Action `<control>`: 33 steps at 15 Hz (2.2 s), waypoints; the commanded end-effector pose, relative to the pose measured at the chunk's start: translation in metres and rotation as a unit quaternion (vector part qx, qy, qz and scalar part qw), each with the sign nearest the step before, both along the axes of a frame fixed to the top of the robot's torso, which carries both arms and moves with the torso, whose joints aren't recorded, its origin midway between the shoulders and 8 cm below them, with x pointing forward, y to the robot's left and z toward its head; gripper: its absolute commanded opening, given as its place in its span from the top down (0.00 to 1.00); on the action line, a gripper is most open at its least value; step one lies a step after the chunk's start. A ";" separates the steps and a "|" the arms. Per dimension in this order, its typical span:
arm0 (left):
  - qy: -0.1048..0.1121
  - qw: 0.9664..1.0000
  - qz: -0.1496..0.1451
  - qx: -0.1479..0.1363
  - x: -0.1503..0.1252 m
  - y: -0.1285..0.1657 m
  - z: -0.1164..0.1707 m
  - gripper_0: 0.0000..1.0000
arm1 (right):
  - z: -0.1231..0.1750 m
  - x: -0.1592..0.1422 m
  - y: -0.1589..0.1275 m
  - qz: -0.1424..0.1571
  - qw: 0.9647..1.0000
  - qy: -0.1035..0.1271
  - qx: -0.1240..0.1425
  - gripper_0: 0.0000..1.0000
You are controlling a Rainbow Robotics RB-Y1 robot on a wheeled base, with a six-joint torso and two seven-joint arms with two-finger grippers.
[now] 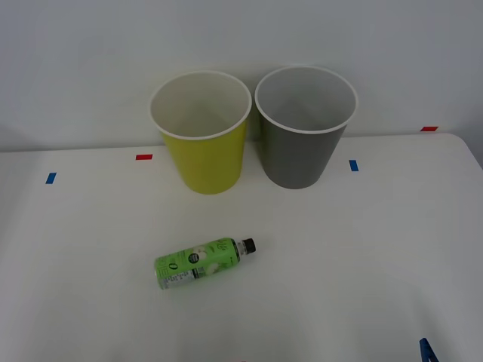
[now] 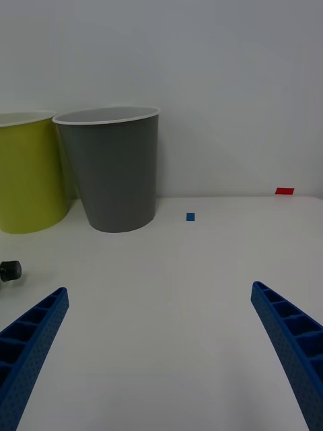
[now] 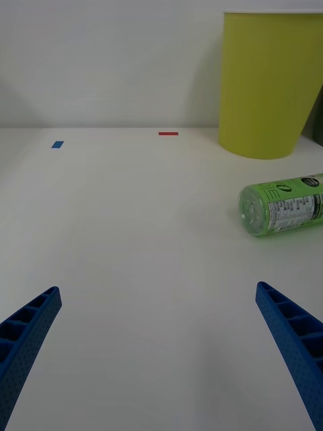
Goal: Put cans in the gray bin and PET bottles in the light green bin.
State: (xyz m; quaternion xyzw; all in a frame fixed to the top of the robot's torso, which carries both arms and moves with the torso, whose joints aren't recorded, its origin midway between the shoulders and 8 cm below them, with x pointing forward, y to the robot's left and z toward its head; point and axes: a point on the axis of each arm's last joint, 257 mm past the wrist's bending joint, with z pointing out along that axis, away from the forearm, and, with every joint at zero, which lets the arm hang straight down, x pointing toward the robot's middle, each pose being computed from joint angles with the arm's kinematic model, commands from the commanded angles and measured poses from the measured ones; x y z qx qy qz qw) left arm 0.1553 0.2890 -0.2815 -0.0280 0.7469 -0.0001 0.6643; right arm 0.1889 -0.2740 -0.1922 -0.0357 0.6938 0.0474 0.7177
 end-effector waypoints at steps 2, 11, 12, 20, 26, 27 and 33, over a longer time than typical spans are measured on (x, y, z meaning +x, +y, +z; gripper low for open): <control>0.014 1.000 0.004 -0.007 0.001 0.001 -0.018 0.00 | 0.000 0.000 0.000 0.000 1.000 0.000 0.000 0.06; -0.029 0.995 -0.045 0.084 0.029 0.023 0.012 0.00 | 0.000 0.000 0.000 0.000 1.000 0.000 0.000 0.06; -0.037 0.994 -0.054 0.093 0.037 0.023 0.016 0.00 | 0.000 0.000 0.000 0.000 1.000 0.000 0.000 0.06; -0.012 0.981 -0.168 0.100 0.091 -0.003 0.019 0.00 | 0.000 0.000 0.000 0.000 1.000 0.000 0.000 0.06; 0.006 0.958 -0.239 0.158 0.132 -0.031 0.024 0.00 | 0.000 0.000 0.000 0.000 1.000 0.000 0.000 0.06; 0.009 0.956 -0.242 0.165 0.137 -0.035 0.029 0.00 | 0.000 0.000 0.000 0.000 1.000 0.000 0.000 0.06; 0.059 0.935 -0.276 0.213 0.156 -0.071 0.036 0.00 | 0.000 0.000 0.000 0.000 1.000 0.000 0.000 0.06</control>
